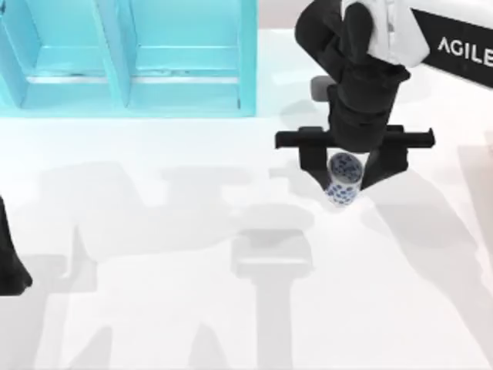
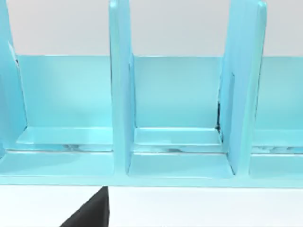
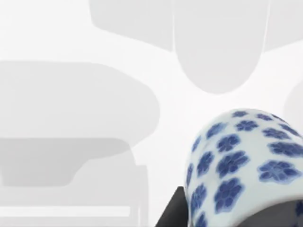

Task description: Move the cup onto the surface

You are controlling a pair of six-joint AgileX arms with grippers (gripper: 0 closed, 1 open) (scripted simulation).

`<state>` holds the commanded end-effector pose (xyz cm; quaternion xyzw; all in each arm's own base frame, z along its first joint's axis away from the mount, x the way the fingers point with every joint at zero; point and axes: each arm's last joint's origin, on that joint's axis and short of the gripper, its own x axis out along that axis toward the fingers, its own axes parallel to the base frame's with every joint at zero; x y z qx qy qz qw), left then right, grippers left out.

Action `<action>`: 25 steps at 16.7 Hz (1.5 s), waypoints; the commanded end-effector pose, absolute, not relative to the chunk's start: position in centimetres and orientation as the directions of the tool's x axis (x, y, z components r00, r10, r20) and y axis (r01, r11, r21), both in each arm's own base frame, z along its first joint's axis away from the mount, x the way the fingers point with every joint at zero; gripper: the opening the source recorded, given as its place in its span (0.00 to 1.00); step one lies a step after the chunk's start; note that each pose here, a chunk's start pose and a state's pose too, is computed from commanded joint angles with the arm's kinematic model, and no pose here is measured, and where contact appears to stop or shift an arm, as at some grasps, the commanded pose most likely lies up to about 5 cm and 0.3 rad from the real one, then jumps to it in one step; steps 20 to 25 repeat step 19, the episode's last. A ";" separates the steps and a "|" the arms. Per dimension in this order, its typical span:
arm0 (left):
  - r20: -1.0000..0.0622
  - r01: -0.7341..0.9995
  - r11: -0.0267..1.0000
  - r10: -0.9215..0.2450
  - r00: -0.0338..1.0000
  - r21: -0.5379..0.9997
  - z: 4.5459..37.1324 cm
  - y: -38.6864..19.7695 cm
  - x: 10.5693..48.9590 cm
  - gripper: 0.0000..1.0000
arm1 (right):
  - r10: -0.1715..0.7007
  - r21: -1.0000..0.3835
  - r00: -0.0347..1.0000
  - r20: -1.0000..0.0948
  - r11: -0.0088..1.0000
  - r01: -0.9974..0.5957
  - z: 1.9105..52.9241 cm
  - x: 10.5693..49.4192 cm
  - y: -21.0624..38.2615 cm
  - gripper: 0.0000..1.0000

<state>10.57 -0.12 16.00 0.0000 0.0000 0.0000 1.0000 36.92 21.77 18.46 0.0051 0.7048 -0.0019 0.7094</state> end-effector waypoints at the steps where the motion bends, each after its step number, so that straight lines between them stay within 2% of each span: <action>1: 0.000 0.000 1.000 0.000 1.000 0.000 16.0 -0.1 10.6 1.00 | 0.004 0.005 0.007 -1.000 1.000 0.010 18.5 36.9 21.8 0.08; 13: 0.000 0.000 1.000 0.000 1.000 0.000 16.0 -0.1 10.6 1.00 | 0.004 0.005 0.007 -1.000 1.000 0.010 18.5 36.9 21.8 0.98; 25: 0.000 0.000 1.000 0.000 1.000 0.000 16.0 -0.1 10.6 1.00 | 0.004 0.005 0.007 -1.000 1.000 0.010 18.5 36.9 21.8 1.00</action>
